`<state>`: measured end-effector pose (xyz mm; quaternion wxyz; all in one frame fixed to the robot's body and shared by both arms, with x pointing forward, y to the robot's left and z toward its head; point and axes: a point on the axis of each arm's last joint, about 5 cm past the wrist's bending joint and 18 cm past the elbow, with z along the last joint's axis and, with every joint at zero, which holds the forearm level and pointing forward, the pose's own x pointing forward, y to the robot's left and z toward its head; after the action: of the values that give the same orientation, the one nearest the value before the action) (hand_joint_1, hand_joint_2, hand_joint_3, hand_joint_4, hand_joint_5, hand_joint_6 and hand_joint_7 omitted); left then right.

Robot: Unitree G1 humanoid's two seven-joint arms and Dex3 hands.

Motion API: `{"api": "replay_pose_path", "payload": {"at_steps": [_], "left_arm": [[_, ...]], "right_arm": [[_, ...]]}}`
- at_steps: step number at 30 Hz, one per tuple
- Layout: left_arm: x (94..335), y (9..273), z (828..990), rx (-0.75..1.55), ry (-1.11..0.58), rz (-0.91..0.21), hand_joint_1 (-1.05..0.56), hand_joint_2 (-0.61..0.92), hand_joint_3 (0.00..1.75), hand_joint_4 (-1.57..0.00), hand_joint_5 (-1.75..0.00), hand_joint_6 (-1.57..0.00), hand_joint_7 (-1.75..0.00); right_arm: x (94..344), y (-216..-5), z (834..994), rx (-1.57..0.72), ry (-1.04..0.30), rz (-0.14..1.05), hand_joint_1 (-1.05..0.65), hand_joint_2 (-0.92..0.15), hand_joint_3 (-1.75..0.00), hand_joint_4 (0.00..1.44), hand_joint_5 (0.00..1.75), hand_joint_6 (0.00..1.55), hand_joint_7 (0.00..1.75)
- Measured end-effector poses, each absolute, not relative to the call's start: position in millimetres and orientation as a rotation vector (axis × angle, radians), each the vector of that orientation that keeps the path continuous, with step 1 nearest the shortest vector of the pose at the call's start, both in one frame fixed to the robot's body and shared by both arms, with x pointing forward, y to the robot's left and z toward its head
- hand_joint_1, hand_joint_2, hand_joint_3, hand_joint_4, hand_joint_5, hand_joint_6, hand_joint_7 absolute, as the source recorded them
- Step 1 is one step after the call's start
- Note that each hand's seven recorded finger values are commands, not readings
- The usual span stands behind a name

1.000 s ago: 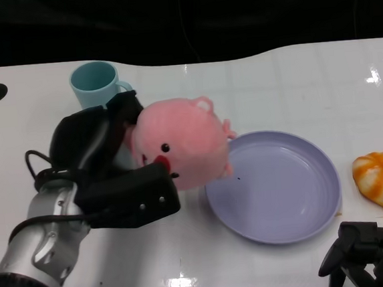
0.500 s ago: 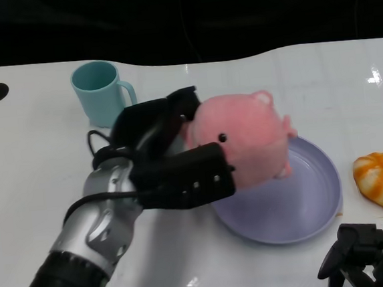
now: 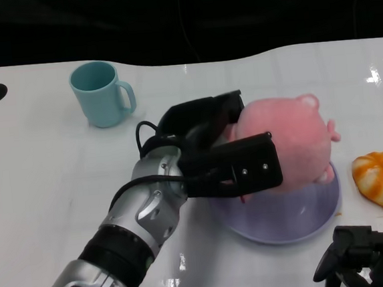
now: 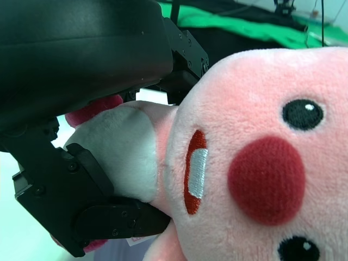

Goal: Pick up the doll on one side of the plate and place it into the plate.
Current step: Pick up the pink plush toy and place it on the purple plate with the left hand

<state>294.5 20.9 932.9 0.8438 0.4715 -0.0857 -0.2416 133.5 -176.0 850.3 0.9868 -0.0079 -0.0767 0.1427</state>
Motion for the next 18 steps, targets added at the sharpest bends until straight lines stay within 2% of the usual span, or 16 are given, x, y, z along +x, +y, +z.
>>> {"api": "replay_pose_path", "payload": {"at_steps": [3,4,7,9,10,11,12,13,14,15,16,17,18], "left_arm": [[294.3,17.8,928.7,1.009,-0.173,-0.528,-0.2,0.62,0.86,-0.87,-1.75,-0.67,-1.75],[294.5,17.3,927.8,1.015,-0.174,-0.531,-0.23,0.61,0.72,-0.85,-1.75,-0.7,-1.51],[294.4,15.0,928.0,1.021,-0.179,-0.538,-0.27,0.79,0.24,-0.75,-1.74,-0.93,-0.6],[294.2,14.4,928.3,1.024,-0.176,-0.554,-0.29,0.85,0.13,-0.71,-1.69,-0.93,-0.34],[294.1,14.3,928.3,1.024,-0.173,-0.564,-0.3,0.87,0.11,-0.7,-1.66,-0.92,-0.27],[294.2,14.5,928.6,1.024,-0.169,-0.574,-0.38,0.9,0.08,-0.58,-1.45,-0.82,-0.16],[294.4,15.1,929.2,1.024,-0.165,-0.586,-0.41,0.91,0.07,-0.54,-1.37,-0.79,-0.12],[294.5,15.2,930.4,1.027,-0.165,-0.599,-0.48,0.92,0.09,-0.44,-1.15,-0.7,-0.07],[294.5,15.5,932.2,1.037,-0.17,-0.618,-0.6,0.92,0.15,-0.41,-0.74,-0.57,-0.03],[294.4,16.1,934.0,1.055,-0.179,-0.64,-0.68,0.92,0.2,-0.39,-0.54,-0.49,-0.02],[294.3,16.9,935.5,1.078,-0.187,-0.663,-0.72,0.92,0.22,-0.37,-0.43,-0.44,-0.01],[294.1,17.9,936.8,1.113,-0.197,-0.688,-0.84,0.92,0.31,-0.23,-0.29,-0.3,0.0],[294.0,19.0,938.0,1.149,-0.204,-0.716,-0.9,0.92,0.36,-0.16,-0.23,-0.23,0.0]], "right_arm": [[133.5,-175.2,850.4,-0.014,-0.155,0.287,-0.94,-0.92,-0.41,0.93,1.41,0.94,1.08],[133.5,-175.1,850.3,-0.014,-0.155,0.286,-0.94,-0.92,-0.41,0.93,1.41,0.94,1.08],[133.5,-174.6,850.3,-0.015,-0.155,0.287,-0.94,-0.92,-0.4,0.93,1.41,0.94,1.08],[133.5,-174.3,850.3,-0.014,-0.156,0.287,-0.94,-0.92,-0.4,0.93,1.4,0.94,1.08],[133.5,-174.3,850.3,-0.013,-0.156,0.287,-0.94,-0.92,-0.4,0.93,1.4,0.94,1.08],[133.5,-174.3,850.3,-0.013,-0.156,0.287,-0.95,-0.92,-0.4,0.93,1.4,0.94,1.08],[133.5,-174.3,850.4,-0.013,-0.156,0.287,-0.95,-0.92,-0.4,0.93,1.4,0.94,1.08],[133.6,-174.3,850.5,-0.013,-0.157,0.287,-0.95,-0.92,-0.4,0.93,1.4,0.94,1.08],[133.6,-174.3,850.6,-0.013,-0.157,0.287,-0.95,-0.92,-0.4,0.93,1.41,0.94,1.08],[133.5,-174.3,850.7,-0.014,-0.158,0.287,-0.95,-0.92,-0.4,0.93,1.41,0.94,1.08],[133.5,-174.4,850.7,-0.014,-0.158,0.287,-0.94,-0.92,-0.4,0.93,1.41,0.94,1.08],[133.5,-174.4,850.8,-0.014,-0.158,0.287,-0.94,-0.92,-0.41,0.93,1.41,0.94,1.08],[133.5,-174.5,850.8,-0.014,-0.158,0.286,-0.94,-0.92,-0.41,0.93,1.41,0.94,1.08]]}}
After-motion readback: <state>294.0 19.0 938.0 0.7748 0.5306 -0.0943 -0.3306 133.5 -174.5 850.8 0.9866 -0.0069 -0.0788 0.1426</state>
